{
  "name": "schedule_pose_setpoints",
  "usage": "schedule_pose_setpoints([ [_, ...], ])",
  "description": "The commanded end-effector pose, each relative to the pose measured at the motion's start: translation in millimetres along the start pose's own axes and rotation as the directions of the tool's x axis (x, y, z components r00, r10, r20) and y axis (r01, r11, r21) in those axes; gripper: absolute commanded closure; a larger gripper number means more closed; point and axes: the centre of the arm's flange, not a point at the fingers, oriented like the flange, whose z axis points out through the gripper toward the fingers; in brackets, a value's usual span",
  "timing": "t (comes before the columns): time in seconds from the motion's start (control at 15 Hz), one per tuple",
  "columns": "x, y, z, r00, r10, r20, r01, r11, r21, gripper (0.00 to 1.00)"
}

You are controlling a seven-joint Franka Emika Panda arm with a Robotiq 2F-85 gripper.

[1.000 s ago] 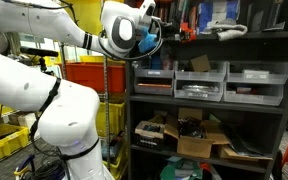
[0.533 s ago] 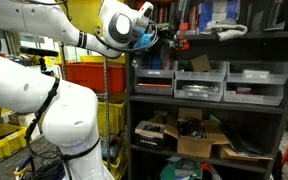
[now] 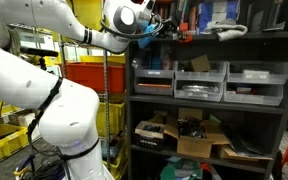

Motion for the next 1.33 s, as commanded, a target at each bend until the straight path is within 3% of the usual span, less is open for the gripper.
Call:
schedule_pose_setpoints([
  [0.0, 17, 0, 27, 0.999, -0.014, 0.048, 0.014, 1.000, -0.014, 0.86],
  [0.67, 41, -16, 63, 0.976, -0.037, 0.214, 0.022, 0.997, 0.072, 0.86],
  [1.27, 29, 0, 62, 0.924, -0.069, 0.377, 0.054, 0.997, 0.049, 0.86],
])
